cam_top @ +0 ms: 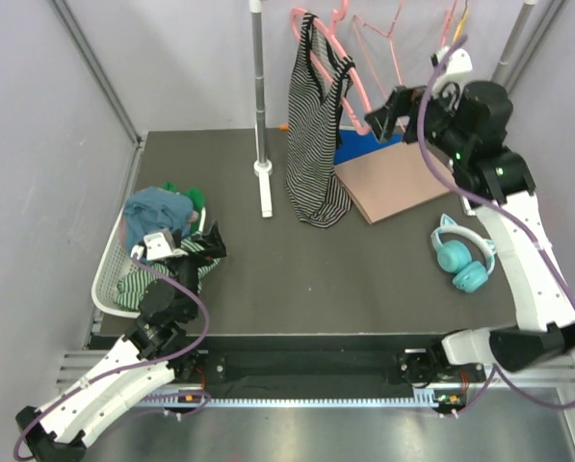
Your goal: Place the tank top on the hanger
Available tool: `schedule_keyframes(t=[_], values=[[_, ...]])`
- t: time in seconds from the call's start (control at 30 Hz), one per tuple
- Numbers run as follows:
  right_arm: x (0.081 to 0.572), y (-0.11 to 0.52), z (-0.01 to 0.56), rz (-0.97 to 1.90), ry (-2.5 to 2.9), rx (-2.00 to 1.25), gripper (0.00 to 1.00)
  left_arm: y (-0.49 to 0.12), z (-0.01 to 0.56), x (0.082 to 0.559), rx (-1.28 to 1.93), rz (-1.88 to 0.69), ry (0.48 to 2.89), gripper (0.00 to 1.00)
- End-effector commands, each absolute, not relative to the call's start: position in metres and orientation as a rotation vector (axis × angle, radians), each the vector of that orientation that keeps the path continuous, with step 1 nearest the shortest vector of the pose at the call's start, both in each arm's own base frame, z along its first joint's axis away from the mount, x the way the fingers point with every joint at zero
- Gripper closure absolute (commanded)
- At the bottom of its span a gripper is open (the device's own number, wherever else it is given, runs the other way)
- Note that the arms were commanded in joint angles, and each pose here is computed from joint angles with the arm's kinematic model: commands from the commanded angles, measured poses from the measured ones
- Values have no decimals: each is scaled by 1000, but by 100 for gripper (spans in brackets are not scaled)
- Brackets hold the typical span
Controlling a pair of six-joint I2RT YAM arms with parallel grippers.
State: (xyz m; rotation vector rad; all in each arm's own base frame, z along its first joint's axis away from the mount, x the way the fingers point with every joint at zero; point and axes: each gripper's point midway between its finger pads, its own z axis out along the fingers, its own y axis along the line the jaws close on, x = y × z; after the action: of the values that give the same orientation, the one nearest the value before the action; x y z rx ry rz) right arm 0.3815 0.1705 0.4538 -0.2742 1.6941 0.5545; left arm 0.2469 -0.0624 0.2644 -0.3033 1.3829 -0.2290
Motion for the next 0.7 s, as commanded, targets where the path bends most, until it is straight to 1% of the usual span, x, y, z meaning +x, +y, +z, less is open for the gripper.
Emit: schedule_keyframes(t=[0.0, 0.03, 0.07, 0.1, 0.13, 0.17, 0.2, 0.27, 0.3, 0.37, 0.4, 0.47, 0.5, 0.67], values=[[347, 138, 461, 432, 1556, -198, 0, -63, 269, 246, -302, -245, 1367, 1], [340, 135, 455, 432, 1551, -191, 0, -64, 269, 246, -298, -246, 1366, 1], [323, 128, 466, 431, 1490, -180, 0, -66, 269, 246, -286, -250, 1369, 1], [322, 127, 436, 425, 1535, -179, 0, -68, 268, 247, -277, -254, 1371, 1], [317, 124, 428, 423, 1533, -177, 0, -69, 268, 247, -271, -255, 1371, 1], [302, 120, 434, 429, 1478, -170, 0, -71, 268, 248, -263, -258, 1372, 1], [303, 119, 402, 422, 1527, -169, 0, -74, 268, 248, -247, -267, 1373, 1], [289, 112, 393, 417, 1501, -160, 0, -77, 267, 249, -225, -270, 1377, 1], [289, 112, 367, 407, 1542, -161, 0, -79, 268, 249, -216, -275, 1378, 1], [280, 106, 357, 394, 1521, -158, 0, -82, 267, 251, -205, -272, 1387, 1], [281, 105, 334, 382, 1558, -161, 0, -82, 267, 251, -201, -270, 1389, 1], [275, 101, 325, 374, 1546, -155, 0, -85, 265, 253, -191, -264, 1398, 1], [276, 96, 307, 344, 1575, -133, 1, -85, 265, 254, -191, -264, 1400, 1], [271, 84, 280, 311, 1589, -69, 0, -92, 263, 257, -165, -267, 1416, 1]])
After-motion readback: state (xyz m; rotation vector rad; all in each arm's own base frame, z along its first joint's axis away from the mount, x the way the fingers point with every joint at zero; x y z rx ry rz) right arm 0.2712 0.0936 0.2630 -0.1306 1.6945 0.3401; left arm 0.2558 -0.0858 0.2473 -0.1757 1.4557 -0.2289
